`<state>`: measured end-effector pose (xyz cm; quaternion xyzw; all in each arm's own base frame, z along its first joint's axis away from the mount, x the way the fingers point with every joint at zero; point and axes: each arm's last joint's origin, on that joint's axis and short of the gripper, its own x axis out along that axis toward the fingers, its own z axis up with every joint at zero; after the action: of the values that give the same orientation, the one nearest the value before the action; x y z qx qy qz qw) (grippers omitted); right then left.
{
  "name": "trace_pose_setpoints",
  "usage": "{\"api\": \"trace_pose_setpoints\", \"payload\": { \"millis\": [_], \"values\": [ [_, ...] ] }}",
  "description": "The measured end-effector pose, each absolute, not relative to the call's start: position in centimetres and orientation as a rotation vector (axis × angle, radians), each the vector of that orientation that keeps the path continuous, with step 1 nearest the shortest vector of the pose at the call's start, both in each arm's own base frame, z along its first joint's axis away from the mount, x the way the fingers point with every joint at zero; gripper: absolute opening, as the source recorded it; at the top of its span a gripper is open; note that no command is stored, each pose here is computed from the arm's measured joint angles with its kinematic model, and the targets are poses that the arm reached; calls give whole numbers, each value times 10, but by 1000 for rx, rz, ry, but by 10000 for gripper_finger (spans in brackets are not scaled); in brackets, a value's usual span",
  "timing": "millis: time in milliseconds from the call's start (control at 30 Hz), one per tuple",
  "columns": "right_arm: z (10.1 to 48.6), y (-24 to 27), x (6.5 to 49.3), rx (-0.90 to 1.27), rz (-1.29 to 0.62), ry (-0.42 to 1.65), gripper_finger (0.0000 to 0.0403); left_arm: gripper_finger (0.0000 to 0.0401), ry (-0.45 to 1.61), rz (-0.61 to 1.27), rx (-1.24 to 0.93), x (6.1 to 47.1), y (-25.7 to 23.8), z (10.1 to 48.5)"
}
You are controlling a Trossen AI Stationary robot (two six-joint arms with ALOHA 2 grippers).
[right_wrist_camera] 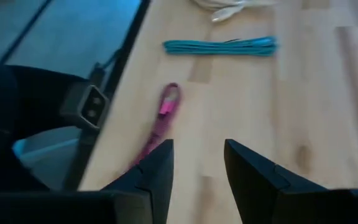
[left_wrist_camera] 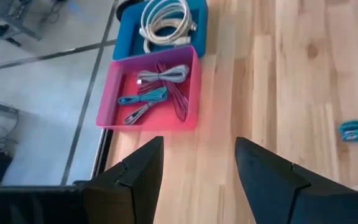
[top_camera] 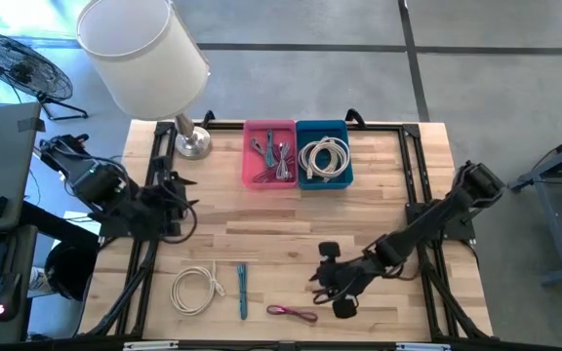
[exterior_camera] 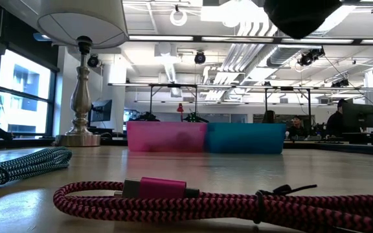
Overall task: Pick & Place USB Port
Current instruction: Put the pink charger cable into the pink bin
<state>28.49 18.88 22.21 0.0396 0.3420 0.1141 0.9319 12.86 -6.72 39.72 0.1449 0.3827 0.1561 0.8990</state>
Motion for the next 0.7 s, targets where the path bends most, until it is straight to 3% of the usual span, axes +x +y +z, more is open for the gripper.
{"api": "trace_pose_setpoints", "payload": {
  "millis": [700],
  "values": [
    [159,227,326,306,293,778,133,192,825,312,319,128,-67,393]
  ]
}}
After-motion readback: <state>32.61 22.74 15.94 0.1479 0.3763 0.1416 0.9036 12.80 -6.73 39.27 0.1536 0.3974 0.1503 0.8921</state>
